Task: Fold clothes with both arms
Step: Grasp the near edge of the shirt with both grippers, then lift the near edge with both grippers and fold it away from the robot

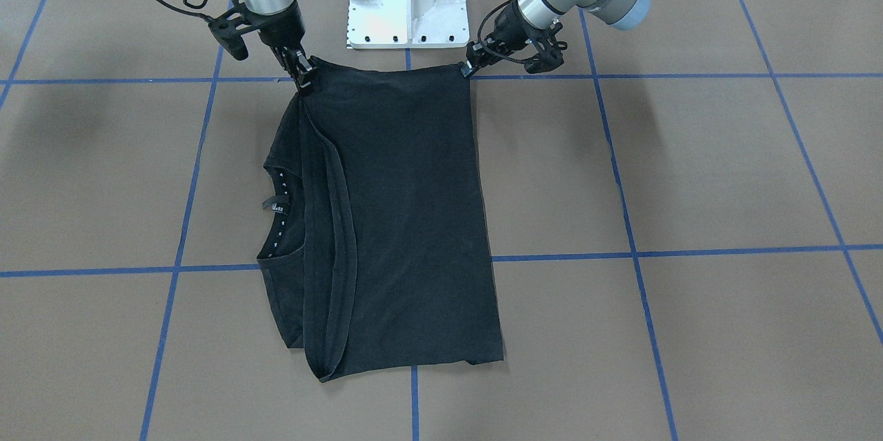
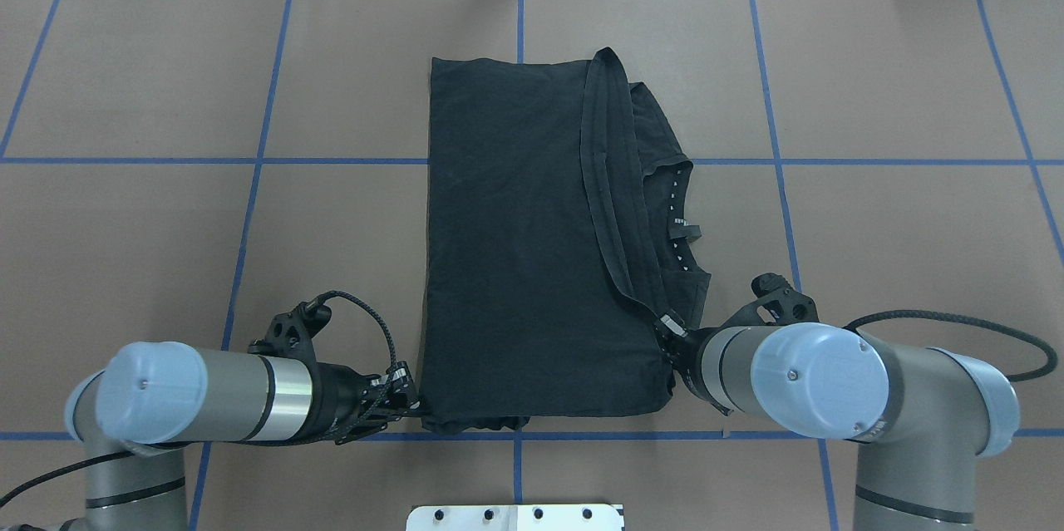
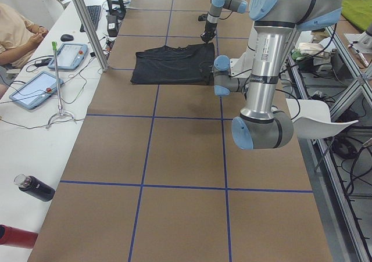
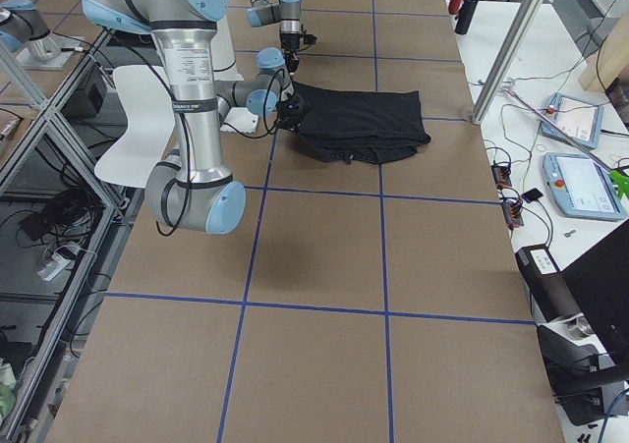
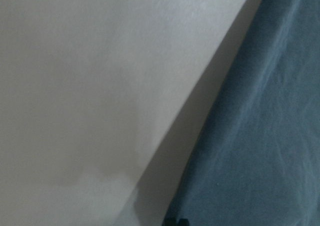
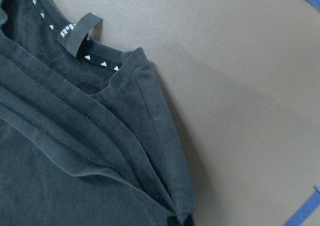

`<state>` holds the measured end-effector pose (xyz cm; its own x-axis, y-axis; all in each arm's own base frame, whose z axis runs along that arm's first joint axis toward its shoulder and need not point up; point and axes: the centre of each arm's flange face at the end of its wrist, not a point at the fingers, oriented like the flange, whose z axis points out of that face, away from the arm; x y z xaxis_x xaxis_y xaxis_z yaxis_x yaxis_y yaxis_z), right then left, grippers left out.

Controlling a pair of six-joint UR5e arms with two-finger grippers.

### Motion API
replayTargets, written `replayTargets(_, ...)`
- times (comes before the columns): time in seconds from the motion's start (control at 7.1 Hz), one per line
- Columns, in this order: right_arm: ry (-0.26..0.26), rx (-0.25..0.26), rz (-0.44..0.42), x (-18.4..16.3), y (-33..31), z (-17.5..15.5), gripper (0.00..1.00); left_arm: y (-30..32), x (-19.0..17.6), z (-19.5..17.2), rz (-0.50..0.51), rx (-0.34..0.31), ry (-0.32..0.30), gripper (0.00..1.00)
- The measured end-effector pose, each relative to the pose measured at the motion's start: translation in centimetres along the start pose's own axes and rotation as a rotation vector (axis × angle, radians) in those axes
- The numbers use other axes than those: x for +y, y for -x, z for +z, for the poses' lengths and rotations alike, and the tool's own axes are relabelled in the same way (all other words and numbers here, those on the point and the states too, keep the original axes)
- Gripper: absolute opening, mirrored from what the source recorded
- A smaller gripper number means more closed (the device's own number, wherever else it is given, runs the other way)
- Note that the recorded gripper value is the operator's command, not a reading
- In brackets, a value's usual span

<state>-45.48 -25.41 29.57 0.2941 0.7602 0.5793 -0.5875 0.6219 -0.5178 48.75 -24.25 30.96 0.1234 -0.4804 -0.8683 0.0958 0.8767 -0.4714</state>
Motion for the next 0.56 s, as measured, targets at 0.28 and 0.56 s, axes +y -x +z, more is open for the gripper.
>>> replayTargets(0.28, 0.108, 0.034, -0.011, 1.3, -1.1, -2.9, 0.0, -1.1, 1.3, -2.8, 0.003, 0.036, 0.033, 0.0)
replayTargets(0.56, 0.173, 0.033, -0.009, 1.2, -1.2, -5.7, 0.0, -2.8, 2.4, -6.9, 0.016, 0.086, 0.07, 0.0)
